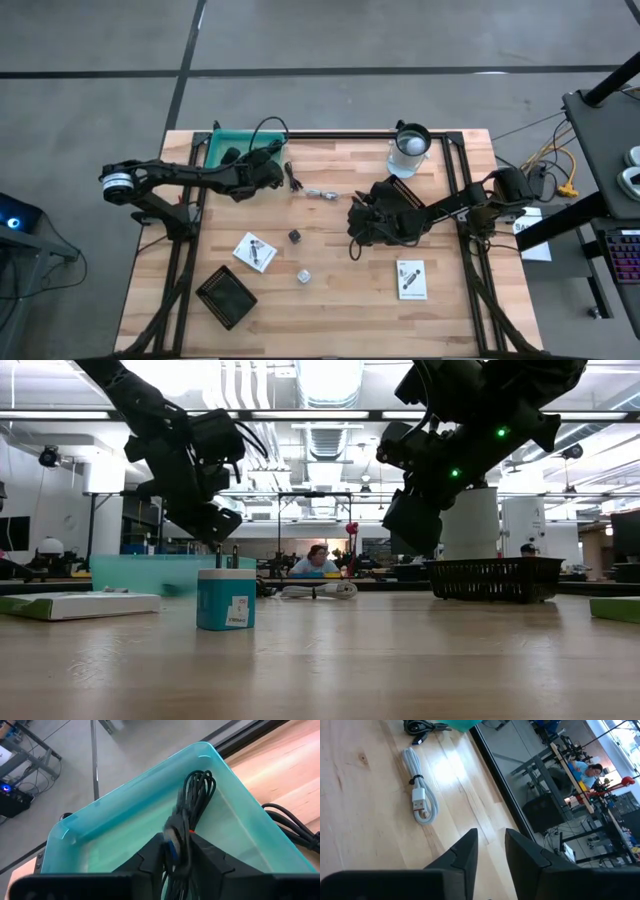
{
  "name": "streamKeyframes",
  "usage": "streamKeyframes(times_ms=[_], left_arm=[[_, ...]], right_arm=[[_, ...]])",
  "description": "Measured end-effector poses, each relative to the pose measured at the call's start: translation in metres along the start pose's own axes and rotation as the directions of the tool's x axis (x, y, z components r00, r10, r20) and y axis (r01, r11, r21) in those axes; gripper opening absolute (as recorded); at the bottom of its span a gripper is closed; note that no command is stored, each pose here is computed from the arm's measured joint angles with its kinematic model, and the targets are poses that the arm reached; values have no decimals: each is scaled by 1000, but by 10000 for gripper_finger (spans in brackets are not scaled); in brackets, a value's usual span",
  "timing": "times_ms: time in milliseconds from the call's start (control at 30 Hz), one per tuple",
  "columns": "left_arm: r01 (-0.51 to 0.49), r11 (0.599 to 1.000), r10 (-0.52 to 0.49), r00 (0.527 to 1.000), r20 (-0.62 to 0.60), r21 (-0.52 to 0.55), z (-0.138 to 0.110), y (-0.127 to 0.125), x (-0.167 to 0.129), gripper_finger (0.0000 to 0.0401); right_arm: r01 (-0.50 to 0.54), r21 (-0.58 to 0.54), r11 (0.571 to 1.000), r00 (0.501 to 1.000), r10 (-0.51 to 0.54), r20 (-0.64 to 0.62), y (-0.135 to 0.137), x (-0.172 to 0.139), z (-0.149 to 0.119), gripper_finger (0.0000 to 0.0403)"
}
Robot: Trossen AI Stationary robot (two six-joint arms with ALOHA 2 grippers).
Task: Pick and place items into bin
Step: Put the bottom black charger cable into the green bin, then put the white charger cable into the green bin
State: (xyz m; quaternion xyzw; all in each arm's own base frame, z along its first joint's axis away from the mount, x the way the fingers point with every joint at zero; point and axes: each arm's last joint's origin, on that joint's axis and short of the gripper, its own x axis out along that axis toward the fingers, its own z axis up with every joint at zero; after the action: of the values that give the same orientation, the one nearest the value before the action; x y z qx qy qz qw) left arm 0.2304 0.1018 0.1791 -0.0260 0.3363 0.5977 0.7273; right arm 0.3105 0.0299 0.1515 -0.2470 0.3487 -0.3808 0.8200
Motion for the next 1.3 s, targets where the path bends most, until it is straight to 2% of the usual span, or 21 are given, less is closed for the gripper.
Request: streamKeyframes(times_ms=[367,600,667,800,1000,1133,1200,1300], left_arm=[[2,1000,-2,1000,7,17,1,0,0,144],[33,999,-35,996,77,26,11,-5,-1,162],[65,997,-67,993,96,29,14,-7,-1,162],[202,977,-207,974,88,68,16,-12,-1,162],[362,918,-383,914,131,163,16,-18,-2,162],[452,853,-505,841,195,261,15,-22,-3,162],[509,800,-581,789,200,318,17,-24,-5,162],[631,672,-725,666,174,388,17,-29,-8,162]], right_arm=[[0,2,1000,1000,0,1,0,0,0,85],[0,0,1000,1000,0,1,0,0,0,77],[0,-1,1000,1000,0,1,0,0,0,77],[0,0,1000,1000,0,1,0,0,0,82],[0,0,1000,1000,0,1,0,0,0,88],[0,-1,1000,1000,0,1,0,0,0,88],[0,-1,1000,1000,0,1,0,0,0,85],[0,-1,1000,1000,0,1,0,0,0,80]])
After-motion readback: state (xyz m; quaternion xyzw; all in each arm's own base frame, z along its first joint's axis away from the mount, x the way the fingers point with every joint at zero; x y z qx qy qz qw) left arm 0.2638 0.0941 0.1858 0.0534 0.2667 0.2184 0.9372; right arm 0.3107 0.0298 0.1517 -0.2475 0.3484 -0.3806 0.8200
